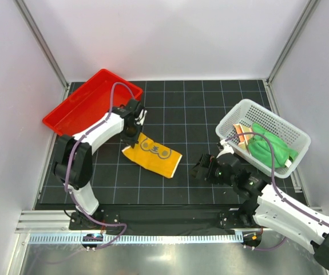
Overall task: Fold and stack the towels
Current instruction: Neatly place the folded towel into the bin
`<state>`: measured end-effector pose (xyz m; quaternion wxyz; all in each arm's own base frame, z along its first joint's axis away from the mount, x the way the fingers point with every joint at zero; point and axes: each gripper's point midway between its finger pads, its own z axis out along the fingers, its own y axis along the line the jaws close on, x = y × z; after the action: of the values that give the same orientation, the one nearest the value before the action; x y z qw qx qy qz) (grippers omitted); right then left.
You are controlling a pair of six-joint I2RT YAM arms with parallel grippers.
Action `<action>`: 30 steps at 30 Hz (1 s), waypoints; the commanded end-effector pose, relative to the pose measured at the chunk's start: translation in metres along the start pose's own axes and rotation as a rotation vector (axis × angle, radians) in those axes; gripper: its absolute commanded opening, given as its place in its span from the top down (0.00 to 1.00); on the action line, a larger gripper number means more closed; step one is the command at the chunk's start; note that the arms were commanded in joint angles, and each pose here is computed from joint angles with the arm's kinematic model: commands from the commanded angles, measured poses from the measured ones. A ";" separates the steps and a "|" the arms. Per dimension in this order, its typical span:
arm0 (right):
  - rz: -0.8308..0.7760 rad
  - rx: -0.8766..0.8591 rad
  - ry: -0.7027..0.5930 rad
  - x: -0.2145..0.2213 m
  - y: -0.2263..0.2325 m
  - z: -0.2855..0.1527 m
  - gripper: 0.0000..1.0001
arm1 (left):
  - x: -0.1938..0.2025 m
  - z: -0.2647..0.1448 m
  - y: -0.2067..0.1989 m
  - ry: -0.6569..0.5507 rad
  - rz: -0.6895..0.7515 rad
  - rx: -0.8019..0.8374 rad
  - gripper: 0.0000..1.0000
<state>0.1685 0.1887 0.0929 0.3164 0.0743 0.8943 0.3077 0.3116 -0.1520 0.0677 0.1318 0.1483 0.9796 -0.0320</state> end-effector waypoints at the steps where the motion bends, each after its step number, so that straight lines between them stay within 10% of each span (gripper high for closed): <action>1: -0.044 0.009 -0.046 -0.017 0.009 -0.004 0.00 | -0.013 -0.034 0.048 -0.068 0.087 -0.252 1.00; 30: -0.208 0.038 -0.071 -0.038 0.017 0.015 0.00 | -0.138 -0.105 0.226 -0.359 0.101 -0.753 1.00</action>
<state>0.1862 0.1926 0.0876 0.3231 0.0044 0.9130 0.2490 0.4495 0.0201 0.1781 0.3043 0.1429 0.8998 0.2782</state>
